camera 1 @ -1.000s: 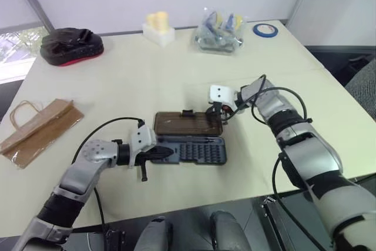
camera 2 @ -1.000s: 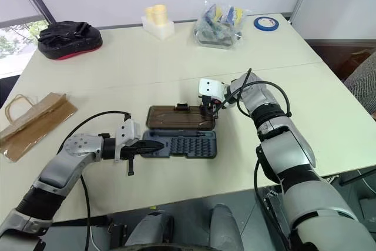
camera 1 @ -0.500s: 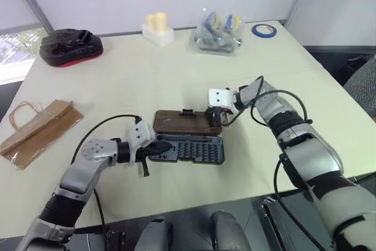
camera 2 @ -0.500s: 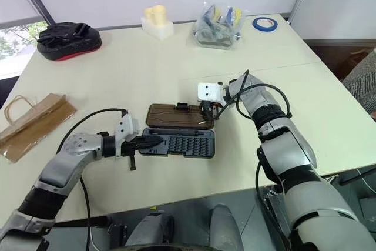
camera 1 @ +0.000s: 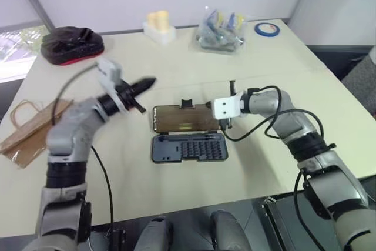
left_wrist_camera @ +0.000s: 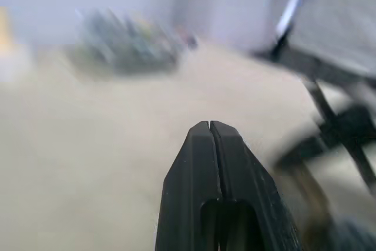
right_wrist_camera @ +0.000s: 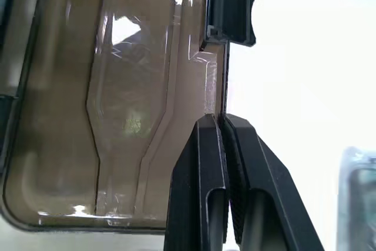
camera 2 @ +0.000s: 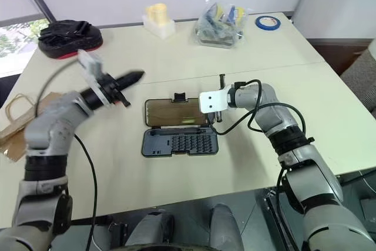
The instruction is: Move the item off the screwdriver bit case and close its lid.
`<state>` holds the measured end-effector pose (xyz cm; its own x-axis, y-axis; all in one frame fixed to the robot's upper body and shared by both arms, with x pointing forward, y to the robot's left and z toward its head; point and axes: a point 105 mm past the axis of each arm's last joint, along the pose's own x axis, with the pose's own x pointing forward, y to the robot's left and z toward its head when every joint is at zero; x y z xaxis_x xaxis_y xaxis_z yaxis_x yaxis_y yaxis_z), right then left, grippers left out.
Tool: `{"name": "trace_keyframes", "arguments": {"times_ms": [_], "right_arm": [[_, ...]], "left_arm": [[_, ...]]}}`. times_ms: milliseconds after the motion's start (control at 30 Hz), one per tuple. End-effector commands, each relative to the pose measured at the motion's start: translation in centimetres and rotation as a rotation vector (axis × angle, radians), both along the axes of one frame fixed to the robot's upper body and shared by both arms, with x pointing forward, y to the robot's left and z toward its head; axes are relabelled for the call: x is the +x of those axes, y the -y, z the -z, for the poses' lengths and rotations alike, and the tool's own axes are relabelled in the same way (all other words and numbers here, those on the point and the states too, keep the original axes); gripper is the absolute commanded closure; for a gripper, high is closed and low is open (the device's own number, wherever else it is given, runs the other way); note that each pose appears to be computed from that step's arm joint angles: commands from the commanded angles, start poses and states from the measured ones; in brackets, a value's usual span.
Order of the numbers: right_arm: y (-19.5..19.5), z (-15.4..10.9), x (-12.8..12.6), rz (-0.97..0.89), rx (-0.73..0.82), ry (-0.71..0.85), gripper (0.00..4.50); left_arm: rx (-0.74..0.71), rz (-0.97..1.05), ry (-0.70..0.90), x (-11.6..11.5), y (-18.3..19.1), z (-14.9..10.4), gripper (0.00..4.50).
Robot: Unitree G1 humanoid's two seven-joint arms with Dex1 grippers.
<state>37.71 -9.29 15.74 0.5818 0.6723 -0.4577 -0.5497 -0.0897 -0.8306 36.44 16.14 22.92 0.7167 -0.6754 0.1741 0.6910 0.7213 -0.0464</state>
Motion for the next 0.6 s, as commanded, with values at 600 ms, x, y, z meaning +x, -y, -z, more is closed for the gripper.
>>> {"name": "trace_keyframes", "arguments": {"times_ms": [600], "right_arm": [[-2.0, -3.8, -2.5, -0.027, 0.037, 0.125, 4.45]], "left_arm": [[0.202, 0.064, -0.176, 2.6, 0.4, 9.6, 4.5]]}}
